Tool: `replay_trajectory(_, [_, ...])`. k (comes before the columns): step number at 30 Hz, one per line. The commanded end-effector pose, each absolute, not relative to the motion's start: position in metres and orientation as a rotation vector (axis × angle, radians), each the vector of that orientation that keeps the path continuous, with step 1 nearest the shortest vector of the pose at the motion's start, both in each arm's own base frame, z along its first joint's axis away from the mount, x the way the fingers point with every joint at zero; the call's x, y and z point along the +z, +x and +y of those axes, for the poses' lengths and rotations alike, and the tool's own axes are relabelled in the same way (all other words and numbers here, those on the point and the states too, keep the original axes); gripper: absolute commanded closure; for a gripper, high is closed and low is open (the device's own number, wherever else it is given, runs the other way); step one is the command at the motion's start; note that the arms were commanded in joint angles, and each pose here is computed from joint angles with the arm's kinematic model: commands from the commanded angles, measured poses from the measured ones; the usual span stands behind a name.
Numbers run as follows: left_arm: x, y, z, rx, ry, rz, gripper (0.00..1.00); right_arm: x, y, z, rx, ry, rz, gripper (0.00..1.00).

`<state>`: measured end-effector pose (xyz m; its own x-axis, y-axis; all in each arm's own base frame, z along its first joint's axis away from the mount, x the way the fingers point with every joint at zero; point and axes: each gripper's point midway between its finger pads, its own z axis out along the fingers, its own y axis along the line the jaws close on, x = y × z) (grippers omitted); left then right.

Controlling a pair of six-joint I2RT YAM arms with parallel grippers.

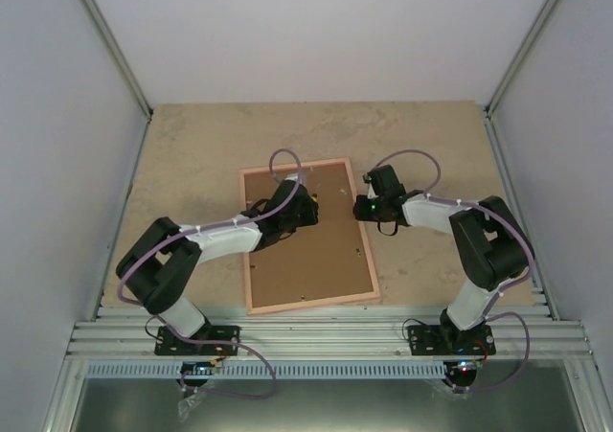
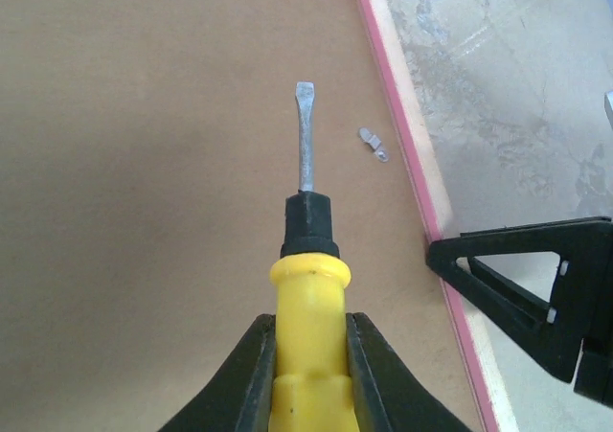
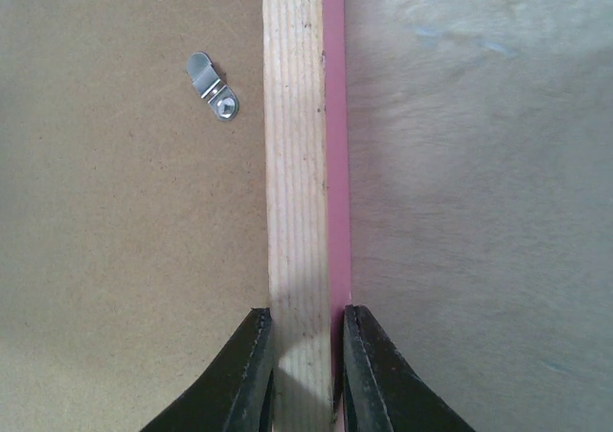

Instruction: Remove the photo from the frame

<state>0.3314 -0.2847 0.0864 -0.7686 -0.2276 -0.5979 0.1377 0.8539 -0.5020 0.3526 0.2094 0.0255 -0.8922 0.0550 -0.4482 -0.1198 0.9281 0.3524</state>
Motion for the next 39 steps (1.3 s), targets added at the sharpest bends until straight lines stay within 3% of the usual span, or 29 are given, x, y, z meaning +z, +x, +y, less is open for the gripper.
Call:
replay_trajectory(1, [0.094,0.328,-0.266,-0.672,-0.083,2.324,1.00,0.024,0.347,0.192,0.506,0.077,2.635,1.00])
replay_trajectory(21, [0.156,0.298,-0.194,-0.579,-0.070,2.191,1.00,0.010,0.333,0.107,0.375,0.801,2.580,0.95])
replay_trajectory(24, [0.154,0.295,-0.191,-0.568,-0.070,2.183,1.00,0.012,0.331,0.110,0.383,0.772,2.603,0.85])
replay_trajectory(29, [0.153,0.293,-0.187,-0.558,-0.067,2.179,1.00,0.029,0.320,0.116,0.407,0.608,2.659,0.60])
replay_trajectory(39, [0.161,0.292,-0.184,-0.560,-0.071,2.151,1.00,0.038,0.247,0.141,0.471,0.164,2.825,0.27])
